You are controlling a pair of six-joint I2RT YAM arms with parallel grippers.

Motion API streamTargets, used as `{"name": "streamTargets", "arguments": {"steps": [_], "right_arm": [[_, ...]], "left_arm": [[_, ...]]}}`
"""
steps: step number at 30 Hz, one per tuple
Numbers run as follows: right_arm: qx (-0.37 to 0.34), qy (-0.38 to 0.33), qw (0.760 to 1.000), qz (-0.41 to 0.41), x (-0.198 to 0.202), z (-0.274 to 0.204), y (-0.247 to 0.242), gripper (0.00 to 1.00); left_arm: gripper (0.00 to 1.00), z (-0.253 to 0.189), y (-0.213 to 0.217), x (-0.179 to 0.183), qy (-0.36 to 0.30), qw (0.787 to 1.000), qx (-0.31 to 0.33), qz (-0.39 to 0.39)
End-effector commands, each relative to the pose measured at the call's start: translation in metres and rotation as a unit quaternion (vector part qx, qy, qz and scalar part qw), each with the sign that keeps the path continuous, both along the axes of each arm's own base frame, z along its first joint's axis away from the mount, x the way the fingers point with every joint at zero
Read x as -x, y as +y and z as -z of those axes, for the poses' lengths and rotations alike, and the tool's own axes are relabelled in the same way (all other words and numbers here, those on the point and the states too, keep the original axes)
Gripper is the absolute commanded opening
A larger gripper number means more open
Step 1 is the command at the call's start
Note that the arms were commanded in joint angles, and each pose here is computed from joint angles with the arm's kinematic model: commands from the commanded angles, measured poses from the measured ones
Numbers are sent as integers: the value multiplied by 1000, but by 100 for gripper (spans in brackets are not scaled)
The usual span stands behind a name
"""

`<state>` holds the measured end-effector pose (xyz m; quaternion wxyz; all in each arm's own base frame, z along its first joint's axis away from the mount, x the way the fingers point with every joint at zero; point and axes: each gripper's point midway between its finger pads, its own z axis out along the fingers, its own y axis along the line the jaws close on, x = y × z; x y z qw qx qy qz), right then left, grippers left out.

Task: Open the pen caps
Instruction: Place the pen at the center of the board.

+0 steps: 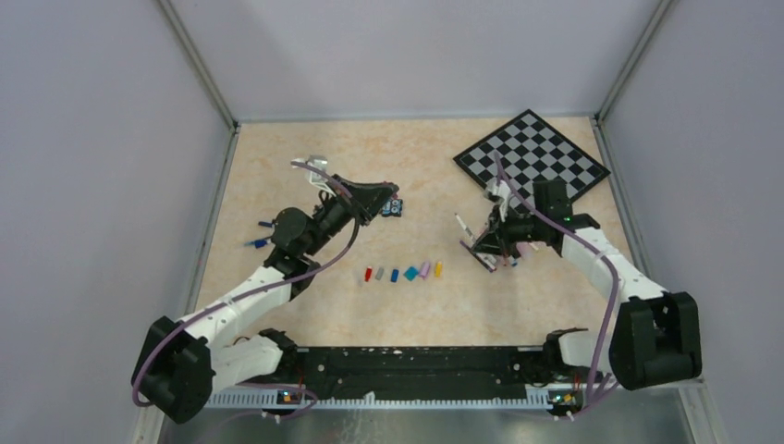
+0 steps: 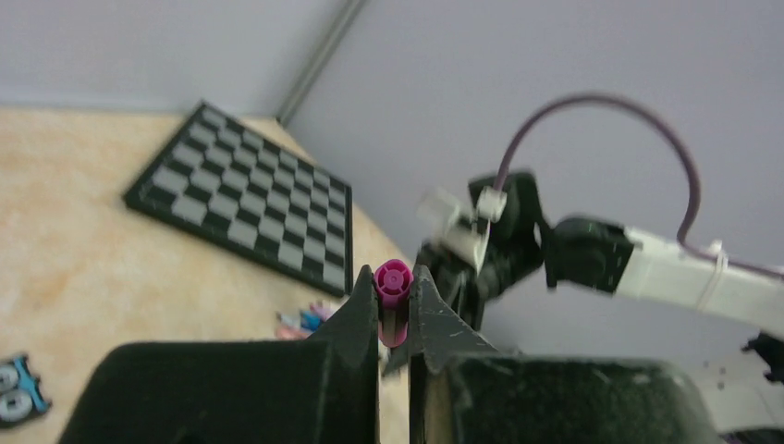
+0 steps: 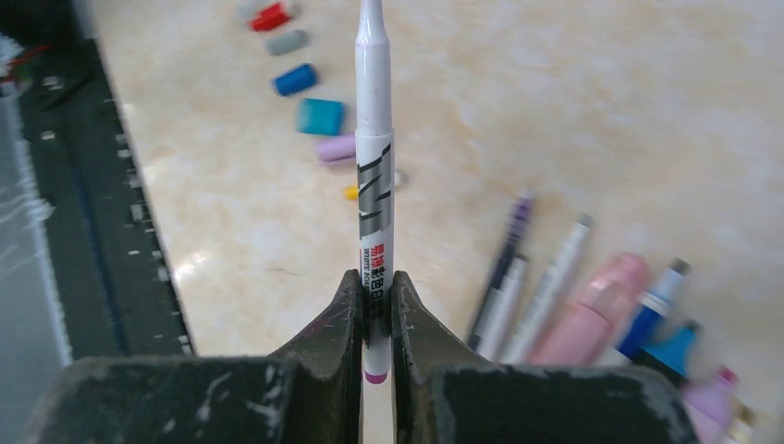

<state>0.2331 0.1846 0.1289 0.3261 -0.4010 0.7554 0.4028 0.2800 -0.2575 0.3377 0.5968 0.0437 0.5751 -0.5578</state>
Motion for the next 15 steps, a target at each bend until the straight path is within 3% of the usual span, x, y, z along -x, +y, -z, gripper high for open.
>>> {"name": "streamTargets", "arguments": {"steps": [1, 7, 15], "right_arm": [[107, -85, 983, 120, -50, 2, -63, 0], [249, -83, 943, 205, -77, 34, -136, 0], [341, -39, 911, 228, -81, 66, -182, 0]], "left_arm": [[0, 67, -21, 43, 61, 988, -88, 111], [0, 112, -46, 81, 86, 974, -139, 160], [0, 148, -63, 109, 119, 958, -161, 204]]}}
